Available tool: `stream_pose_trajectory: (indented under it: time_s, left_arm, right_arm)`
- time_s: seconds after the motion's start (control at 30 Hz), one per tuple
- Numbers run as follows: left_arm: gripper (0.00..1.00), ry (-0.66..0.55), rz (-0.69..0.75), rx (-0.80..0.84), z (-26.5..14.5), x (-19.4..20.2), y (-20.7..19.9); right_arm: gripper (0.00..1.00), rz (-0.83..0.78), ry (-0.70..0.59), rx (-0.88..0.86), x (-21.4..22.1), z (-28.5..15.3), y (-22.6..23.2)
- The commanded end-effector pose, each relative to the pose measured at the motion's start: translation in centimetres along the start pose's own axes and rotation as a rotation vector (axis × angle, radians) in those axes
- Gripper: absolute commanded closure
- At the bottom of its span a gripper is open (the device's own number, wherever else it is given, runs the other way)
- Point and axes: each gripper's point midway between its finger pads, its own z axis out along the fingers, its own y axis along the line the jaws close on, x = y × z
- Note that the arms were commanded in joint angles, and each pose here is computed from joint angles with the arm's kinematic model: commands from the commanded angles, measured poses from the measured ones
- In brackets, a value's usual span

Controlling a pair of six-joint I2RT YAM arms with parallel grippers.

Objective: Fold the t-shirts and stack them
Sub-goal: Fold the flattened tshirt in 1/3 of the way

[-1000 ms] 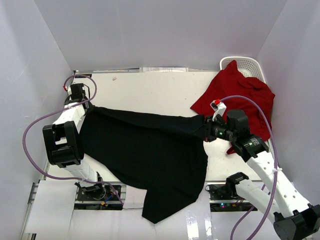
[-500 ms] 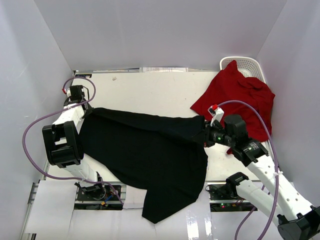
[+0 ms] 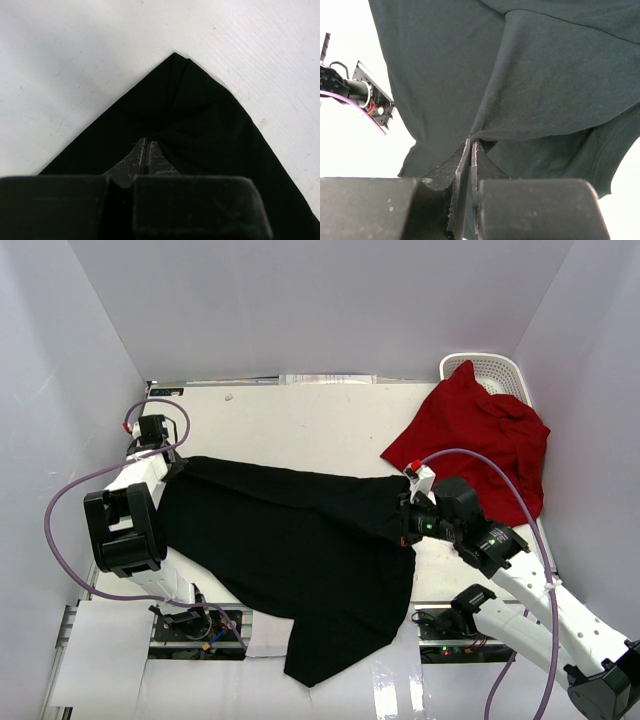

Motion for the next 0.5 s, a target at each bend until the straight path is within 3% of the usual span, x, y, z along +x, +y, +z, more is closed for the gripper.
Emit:
stream_pose_trajectory:
  time_s: [0.0, 0.47]
  left_arm:
    - [1.0, -0.058, -0.025, 0.017, -1.7, -1.7, 0.1]
    - [1.0, -0.046, -0.054, 0.011, -1.6, -1.4, 0.6]
  right_arm:
    - [0.92, -0.008, -0.034, -0.001, -0.5, 0.3, 0.2]
    - [0.92, 0.004, -0.002, 0.007, 0.7, 0.8, 0.0]
